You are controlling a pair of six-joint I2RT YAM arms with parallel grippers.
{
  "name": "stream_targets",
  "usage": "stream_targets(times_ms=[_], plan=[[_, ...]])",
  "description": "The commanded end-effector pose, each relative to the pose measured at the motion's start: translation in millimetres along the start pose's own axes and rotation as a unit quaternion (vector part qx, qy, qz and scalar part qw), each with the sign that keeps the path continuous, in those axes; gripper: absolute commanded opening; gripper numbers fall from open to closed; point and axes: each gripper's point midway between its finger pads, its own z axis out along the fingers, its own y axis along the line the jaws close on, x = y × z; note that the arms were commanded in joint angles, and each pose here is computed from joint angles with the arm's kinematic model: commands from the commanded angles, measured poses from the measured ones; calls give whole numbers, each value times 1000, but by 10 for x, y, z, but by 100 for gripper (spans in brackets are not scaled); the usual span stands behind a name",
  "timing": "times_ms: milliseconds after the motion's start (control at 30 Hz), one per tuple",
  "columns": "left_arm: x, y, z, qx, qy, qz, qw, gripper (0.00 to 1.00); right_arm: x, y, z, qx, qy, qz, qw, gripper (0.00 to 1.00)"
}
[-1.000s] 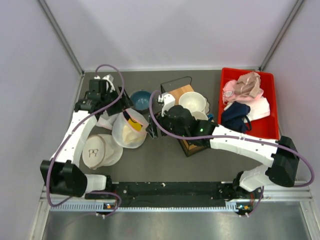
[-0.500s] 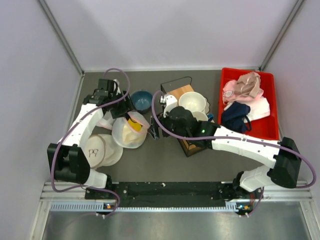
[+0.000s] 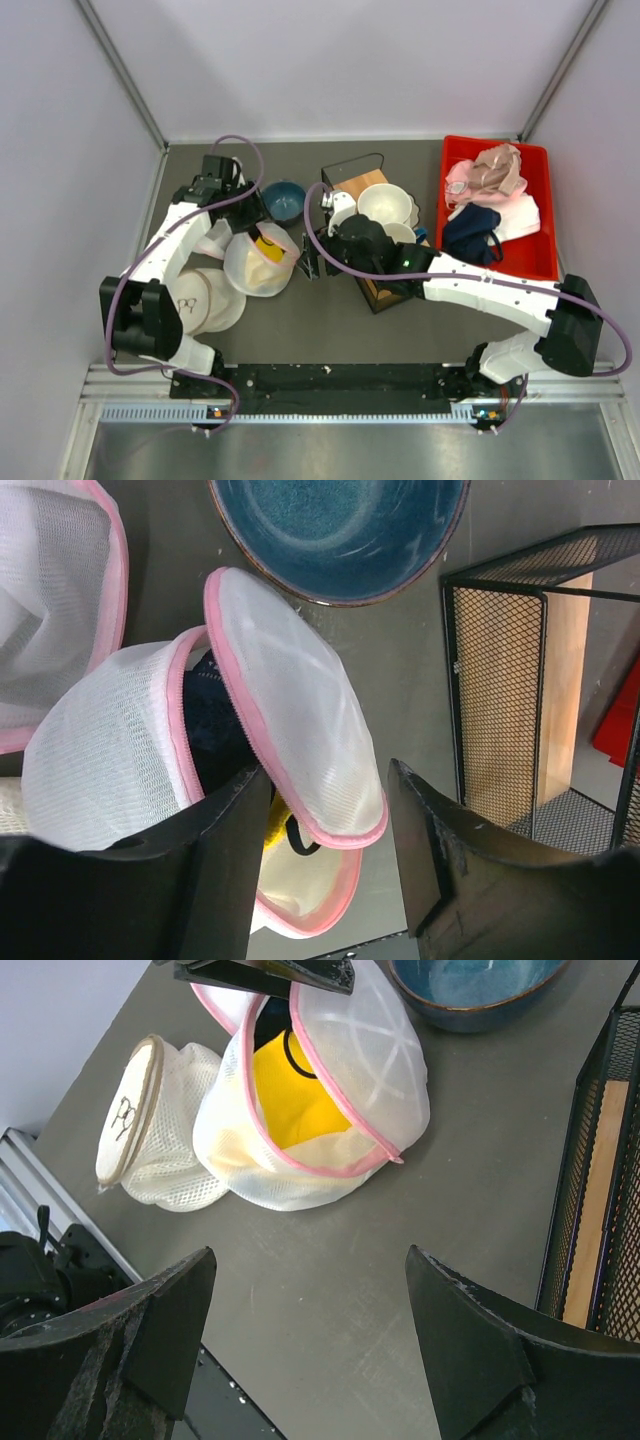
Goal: Unzip the laundry bag and remove the bra
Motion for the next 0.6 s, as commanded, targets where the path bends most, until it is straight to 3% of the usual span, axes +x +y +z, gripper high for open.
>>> stream_targets(times_ms=[0,133,167,267,467,567], plan=[[-198,-87,5,4,-30,8,1000,41,-132,19,-72,-7,-23,9,1000,78],[-177,-27,93,-11,-16,14,1000,0,-128,30,-56,-10,-19,9,1000,78],[-118,11,71,-22,1,13,1000,0,-135,29,-65,-10,-20,9,1000,78],[-299,-100,-244,-21,-37,23,999,0,-180,-6,-127,0,-27,4,1000,78],[-612,-700,-1328,79,-150,41,985,0,-455,78,-302,-8,-56,-4,998,78],[-587,-830,-1656,102,-175,28,979,0,-611,171,-340,2,-84,-6,996,76]])
